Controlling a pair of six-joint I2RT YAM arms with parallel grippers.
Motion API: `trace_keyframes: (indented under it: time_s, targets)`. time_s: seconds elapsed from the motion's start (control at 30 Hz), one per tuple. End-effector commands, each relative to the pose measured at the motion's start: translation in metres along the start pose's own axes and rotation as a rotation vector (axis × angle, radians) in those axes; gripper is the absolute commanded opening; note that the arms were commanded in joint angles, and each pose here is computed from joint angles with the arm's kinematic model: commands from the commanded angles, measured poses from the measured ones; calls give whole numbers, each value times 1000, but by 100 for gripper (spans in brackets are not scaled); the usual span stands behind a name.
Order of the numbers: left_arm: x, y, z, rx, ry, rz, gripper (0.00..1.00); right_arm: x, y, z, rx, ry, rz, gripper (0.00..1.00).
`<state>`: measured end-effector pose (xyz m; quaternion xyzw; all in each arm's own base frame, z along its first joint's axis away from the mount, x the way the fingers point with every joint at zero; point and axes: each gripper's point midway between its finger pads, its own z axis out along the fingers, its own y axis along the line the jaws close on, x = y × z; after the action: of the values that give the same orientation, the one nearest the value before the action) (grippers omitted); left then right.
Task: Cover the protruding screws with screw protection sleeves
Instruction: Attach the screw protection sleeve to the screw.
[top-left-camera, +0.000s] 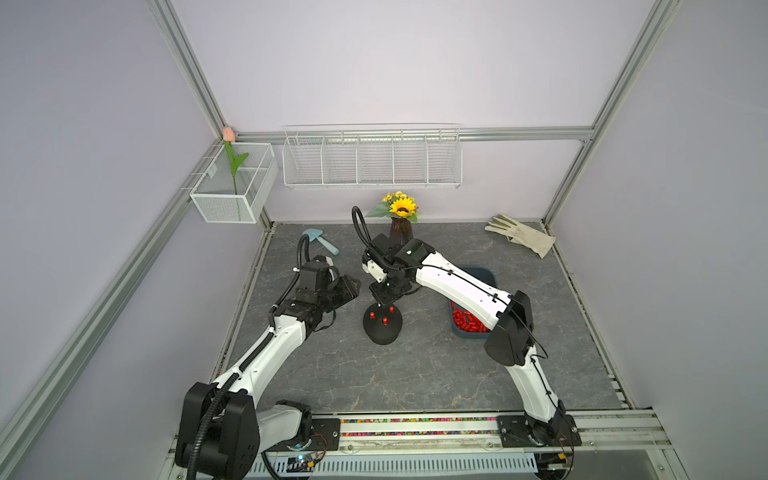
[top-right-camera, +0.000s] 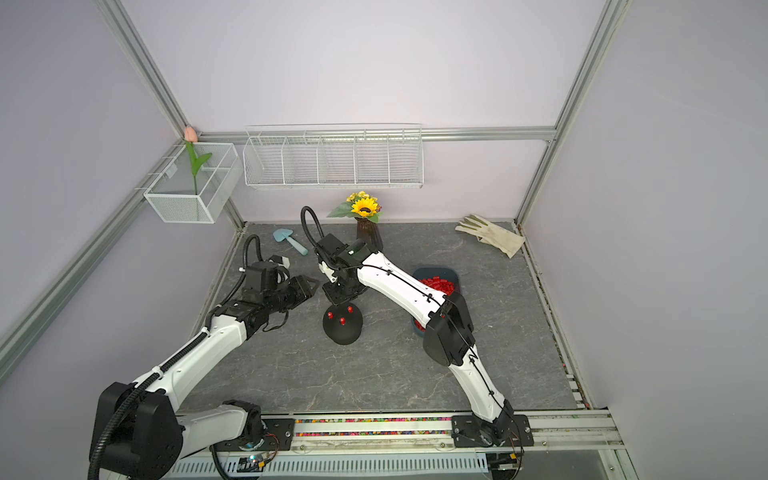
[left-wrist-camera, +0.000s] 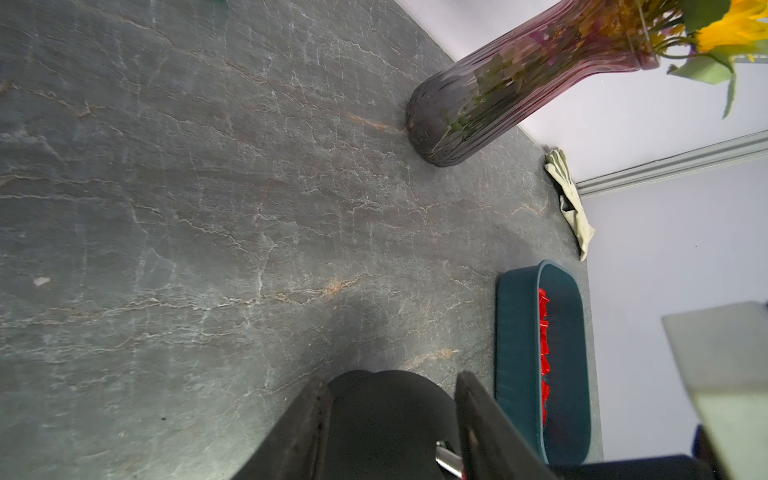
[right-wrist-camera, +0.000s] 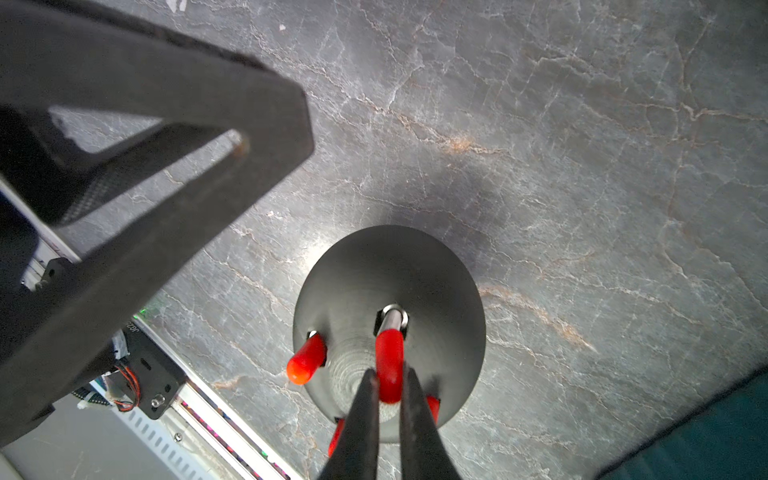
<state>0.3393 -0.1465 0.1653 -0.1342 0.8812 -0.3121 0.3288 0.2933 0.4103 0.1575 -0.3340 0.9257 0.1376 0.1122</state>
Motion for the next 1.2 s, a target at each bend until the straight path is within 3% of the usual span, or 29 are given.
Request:
trace_keyframes:
  time_s: [0.0, 0.5, 0.8, 1.17]
  targets:
    - [-3, -2, -4, 14, -18, -9, 51, 7, 1, 7, 7, 40, -6, 13]
    - [-2, 3, -7, 5, -21, -11, 51, 6, 3, 19, 0, 65, -11, 13]
    - [-2, 4, -8, 4, -22, -14, 52, 2, -1, 9, 25, 46, -11, 32]
    - [-2, 2, -10, 11, -25, -17, 51, -1, -4, -11, 44, 6, -19, 37]
